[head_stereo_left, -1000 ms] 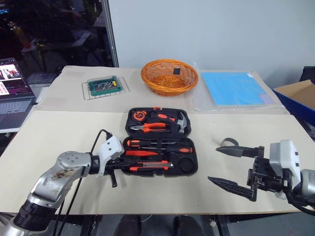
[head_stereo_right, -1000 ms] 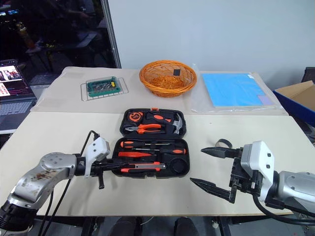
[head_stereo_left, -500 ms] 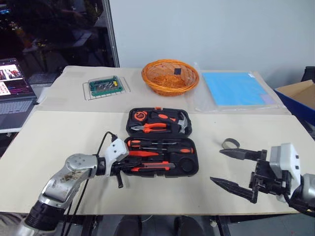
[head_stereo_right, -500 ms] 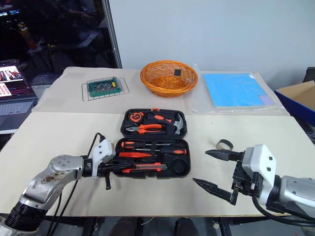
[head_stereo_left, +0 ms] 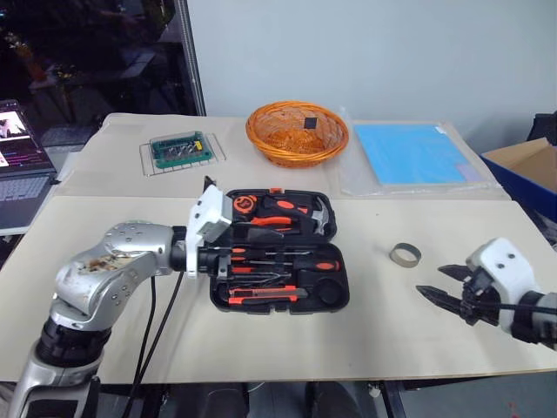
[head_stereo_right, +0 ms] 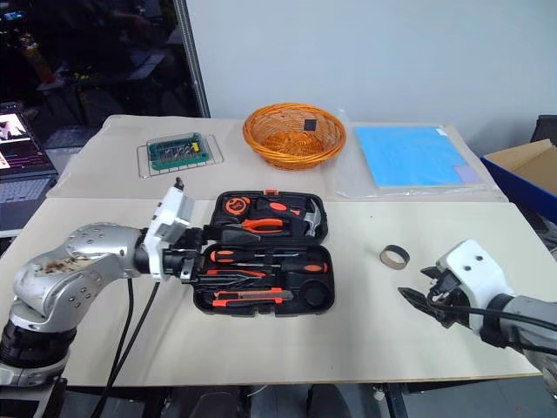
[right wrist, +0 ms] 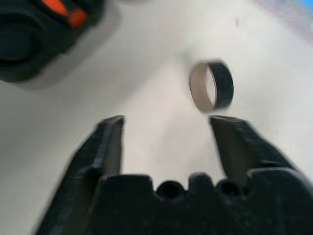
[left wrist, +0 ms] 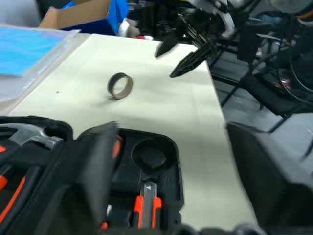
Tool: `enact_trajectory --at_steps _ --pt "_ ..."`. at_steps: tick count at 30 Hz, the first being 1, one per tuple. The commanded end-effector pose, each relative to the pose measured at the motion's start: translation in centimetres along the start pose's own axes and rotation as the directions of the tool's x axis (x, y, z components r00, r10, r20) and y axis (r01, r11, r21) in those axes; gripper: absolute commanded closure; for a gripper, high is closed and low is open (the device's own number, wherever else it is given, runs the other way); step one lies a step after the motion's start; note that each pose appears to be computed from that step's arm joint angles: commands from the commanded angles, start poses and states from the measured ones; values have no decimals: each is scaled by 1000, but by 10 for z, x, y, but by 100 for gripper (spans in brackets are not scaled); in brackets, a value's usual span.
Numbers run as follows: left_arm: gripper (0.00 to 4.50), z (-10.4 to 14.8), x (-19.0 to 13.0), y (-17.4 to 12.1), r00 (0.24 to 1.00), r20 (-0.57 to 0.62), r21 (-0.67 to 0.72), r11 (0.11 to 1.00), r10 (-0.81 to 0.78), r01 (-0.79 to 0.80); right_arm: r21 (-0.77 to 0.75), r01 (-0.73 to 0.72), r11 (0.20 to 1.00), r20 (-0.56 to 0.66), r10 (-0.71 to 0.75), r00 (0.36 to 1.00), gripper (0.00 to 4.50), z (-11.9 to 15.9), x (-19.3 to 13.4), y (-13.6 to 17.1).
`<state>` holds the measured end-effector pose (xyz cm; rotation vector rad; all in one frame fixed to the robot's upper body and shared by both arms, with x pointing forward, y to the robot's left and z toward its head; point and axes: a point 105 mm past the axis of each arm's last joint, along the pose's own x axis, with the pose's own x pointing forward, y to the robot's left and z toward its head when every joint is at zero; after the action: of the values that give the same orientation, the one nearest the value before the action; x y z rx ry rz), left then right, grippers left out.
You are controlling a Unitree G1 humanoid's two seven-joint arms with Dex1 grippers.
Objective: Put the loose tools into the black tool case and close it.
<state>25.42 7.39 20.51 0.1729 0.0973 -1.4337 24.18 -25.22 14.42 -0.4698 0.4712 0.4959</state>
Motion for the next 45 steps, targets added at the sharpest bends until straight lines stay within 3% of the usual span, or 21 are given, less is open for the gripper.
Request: enact_trajectory --at_steps 1,8,21,26,34,45 --pt "1 13 14 -5 1000 -8 31 1000 3 -3 -47 11 999 -24 -12 1000 187 5 12 -13" --pt "1 9 18 -1 998 -23 -2 998 63 -63 -36 77 996 -47 -79 996 187 11 33 -42" --pt "1 3 11 -2 992 -22 -32 992 126 -126 167 -59 984 -32 65 997 187 23 55 -49" --pt "1 0 7 -2 989 -25 -51 987 149 -150 156 -86 984 -39 94 995 187 25 69 -53" --pt "1 -1 3 -3 986 -35 -55 985 163 -164 130 -242 961 -71 253 965 187 22 60 -26" --pt "1 0 5 -1 987 -37 -47 986 159 -161 93 -251 964 -131 262 956 187 14 56 -17"
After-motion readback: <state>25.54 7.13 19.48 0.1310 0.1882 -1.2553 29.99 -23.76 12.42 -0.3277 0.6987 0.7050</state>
